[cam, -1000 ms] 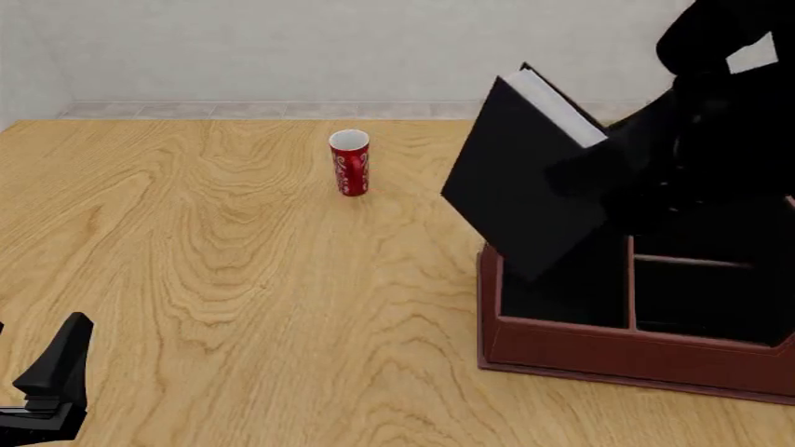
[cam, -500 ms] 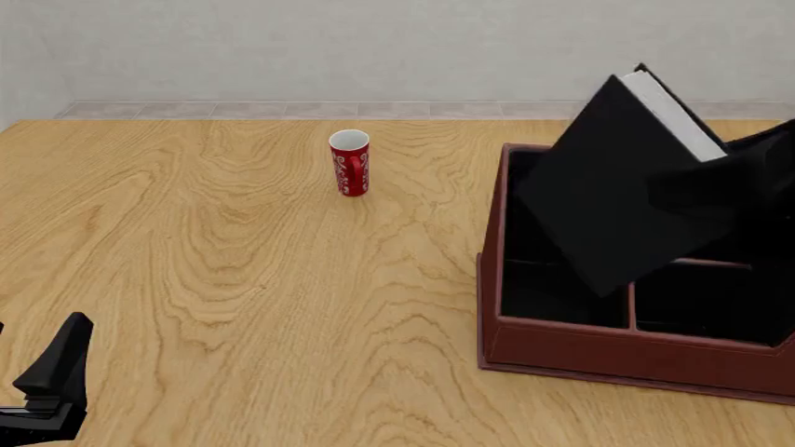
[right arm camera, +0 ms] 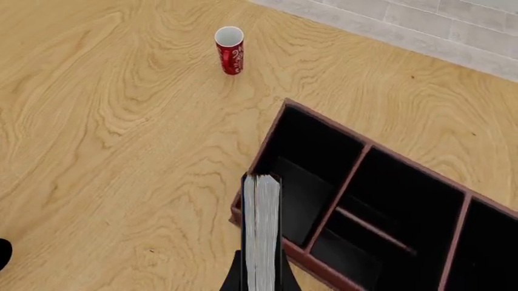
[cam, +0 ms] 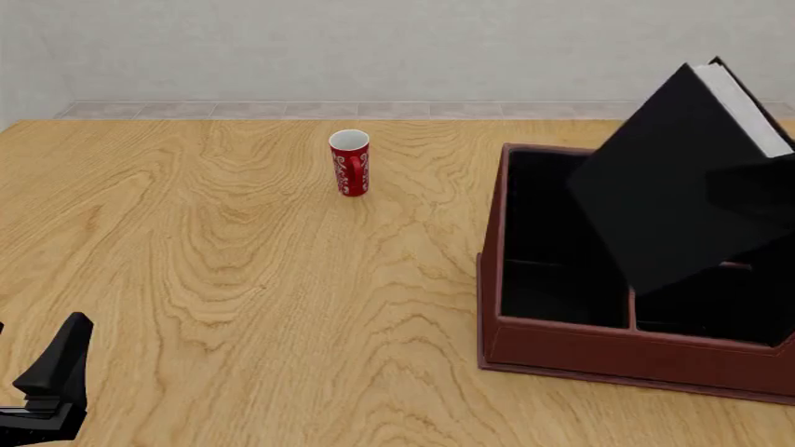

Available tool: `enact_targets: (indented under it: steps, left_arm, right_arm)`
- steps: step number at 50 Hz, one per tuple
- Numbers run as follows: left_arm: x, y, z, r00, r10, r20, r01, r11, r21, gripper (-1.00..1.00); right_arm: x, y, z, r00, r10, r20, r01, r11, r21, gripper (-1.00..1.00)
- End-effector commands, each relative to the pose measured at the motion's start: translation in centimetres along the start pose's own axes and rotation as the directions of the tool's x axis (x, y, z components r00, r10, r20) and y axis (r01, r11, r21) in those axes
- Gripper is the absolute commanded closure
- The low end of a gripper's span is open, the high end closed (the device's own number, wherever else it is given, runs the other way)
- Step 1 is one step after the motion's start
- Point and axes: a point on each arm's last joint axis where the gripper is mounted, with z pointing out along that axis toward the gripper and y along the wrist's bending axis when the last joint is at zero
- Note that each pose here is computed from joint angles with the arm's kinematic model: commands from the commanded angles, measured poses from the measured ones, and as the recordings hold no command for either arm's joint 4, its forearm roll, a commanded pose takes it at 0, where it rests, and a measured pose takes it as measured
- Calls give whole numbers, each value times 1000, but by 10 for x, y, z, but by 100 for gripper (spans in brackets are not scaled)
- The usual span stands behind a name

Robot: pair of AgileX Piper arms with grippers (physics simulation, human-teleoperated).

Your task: Pick up the book and place it in the left compartment of the caddy.

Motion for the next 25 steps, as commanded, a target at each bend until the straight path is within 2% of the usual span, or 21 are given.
enact_targets:
  steps: [1,25]
  left_arm:
    - [0,0,0,1000,2,2,-2,1000,1,-100]
    - [0,0,0,1000,2,2,-2,1000,1,-100]
  right_arm:
    - [-1,-3,-5,999,45,20,-46,999,24,100]
    - [1,-7,8,997,68,28,-69,996,54,100]
